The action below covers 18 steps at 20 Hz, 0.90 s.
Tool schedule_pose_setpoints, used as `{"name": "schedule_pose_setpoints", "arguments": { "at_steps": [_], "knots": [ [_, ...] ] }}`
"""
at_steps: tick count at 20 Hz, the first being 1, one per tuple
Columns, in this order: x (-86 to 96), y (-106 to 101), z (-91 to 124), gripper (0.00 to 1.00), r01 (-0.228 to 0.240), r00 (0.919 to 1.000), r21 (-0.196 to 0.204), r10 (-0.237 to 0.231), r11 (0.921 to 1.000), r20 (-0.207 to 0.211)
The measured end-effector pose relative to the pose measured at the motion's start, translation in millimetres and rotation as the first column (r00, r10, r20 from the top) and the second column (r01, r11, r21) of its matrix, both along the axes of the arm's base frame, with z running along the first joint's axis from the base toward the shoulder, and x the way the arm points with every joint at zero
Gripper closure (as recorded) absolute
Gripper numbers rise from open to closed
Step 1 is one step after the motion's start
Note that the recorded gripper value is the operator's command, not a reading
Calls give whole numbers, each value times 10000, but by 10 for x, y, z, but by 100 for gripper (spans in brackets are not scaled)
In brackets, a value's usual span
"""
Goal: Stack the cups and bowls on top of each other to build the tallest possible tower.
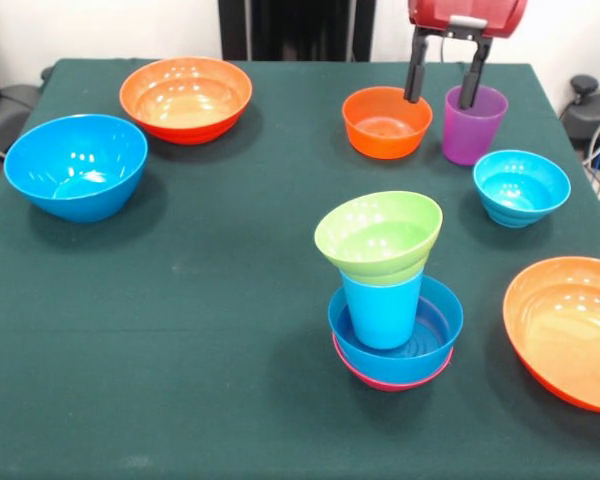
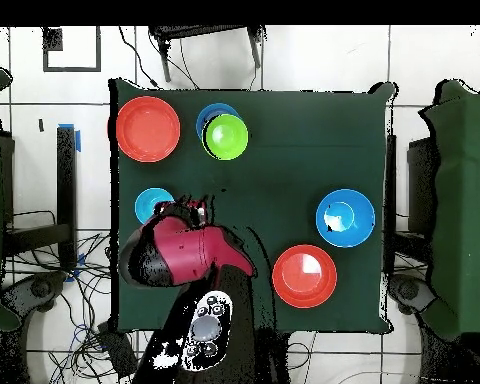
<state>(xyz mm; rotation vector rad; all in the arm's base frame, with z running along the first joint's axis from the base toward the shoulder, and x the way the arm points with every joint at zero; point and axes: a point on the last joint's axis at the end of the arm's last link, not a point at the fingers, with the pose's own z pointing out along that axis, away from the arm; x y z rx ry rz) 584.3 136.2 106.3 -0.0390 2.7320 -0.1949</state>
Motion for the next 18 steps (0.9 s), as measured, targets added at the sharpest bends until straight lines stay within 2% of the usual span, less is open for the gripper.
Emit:
{"name": "schedule_pose_setpoints", "arguments": {
  "at_steps": [11,18],
  "knots": [
    [-104,115,-213,0,-240,9996,-157,243,9996,156],
    [-124,133,-272,0,-94,9999,-107,94,9999,82]
  ]
}}
